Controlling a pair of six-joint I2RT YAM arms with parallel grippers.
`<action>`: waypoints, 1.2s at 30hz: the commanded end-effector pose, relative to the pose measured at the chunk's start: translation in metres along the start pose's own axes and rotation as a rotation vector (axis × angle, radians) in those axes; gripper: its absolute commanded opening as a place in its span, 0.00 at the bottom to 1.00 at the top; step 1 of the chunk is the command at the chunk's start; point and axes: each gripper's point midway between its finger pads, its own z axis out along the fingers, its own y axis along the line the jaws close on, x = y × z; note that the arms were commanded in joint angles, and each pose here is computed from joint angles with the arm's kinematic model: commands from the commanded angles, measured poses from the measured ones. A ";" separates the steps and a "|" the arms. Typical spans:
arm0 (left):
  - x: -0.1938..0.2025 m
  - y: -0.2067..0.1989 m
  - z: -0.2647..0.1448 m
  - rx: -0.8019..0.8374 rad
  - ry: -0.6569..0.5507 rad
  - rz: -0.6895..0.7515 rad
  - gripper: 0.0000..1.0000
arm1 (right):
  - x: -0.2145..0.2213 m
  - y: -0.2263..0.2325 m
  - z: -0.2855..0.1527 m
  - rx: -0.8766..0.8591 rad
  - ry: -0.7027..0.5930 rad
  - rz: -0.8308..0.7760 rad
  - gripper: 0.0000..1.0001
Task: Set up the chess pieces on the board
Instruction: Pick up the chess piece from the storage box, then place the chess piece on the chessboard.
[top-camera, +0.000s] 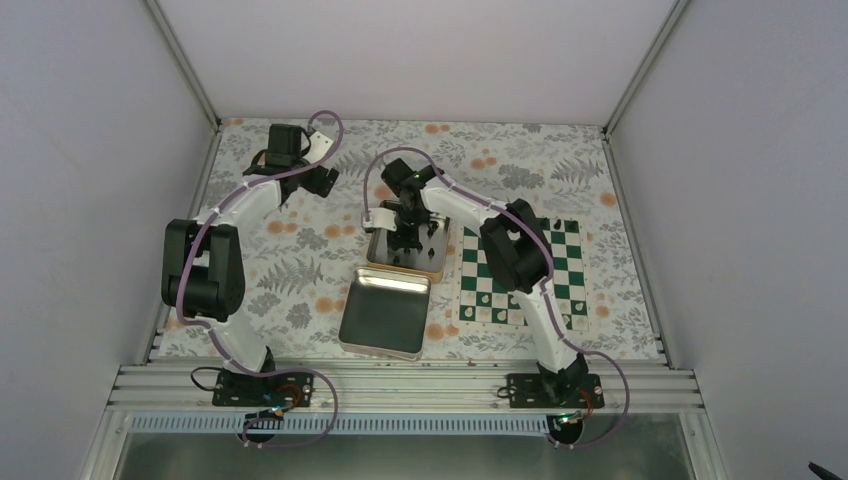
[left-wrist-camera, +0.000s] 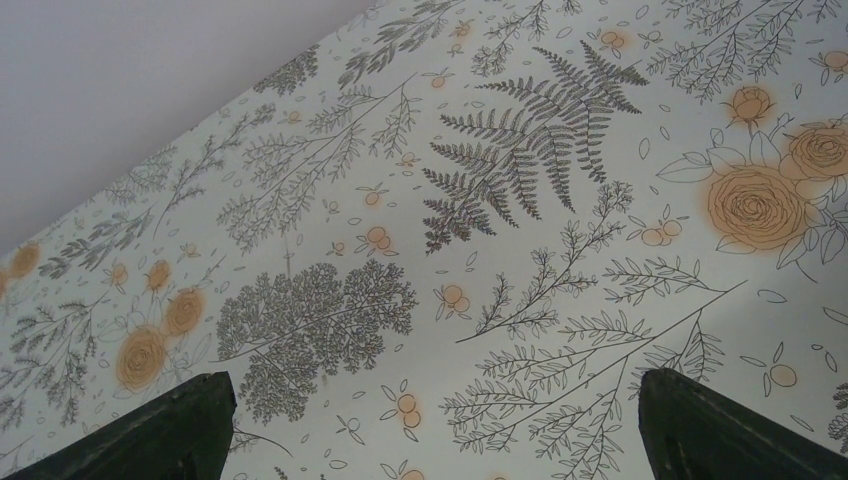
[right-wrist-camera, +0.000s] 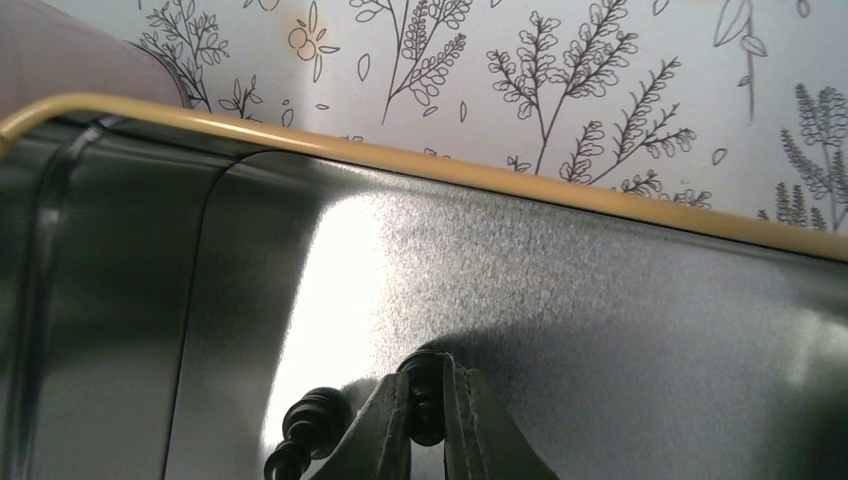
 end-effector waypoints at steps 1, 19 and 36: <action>0.000 0.003 0.002 -0.008 -0.006 0.001 1.00 | -0.023 -0.010 -0.039 0.086 -0.063 -0.021 0.04; -0.007 0.006 -0.002 -0.013 -0.012 -0.004 1.00 | 0.060 -0.051 -0.167 0.314 -0.091 0.217 0.04; -0.013 0.006 -0.009 -0.016 -0.031 -0.006 1.00 | 0.148 -0.042 -0.114 0.255 -0.004 0.404 0.04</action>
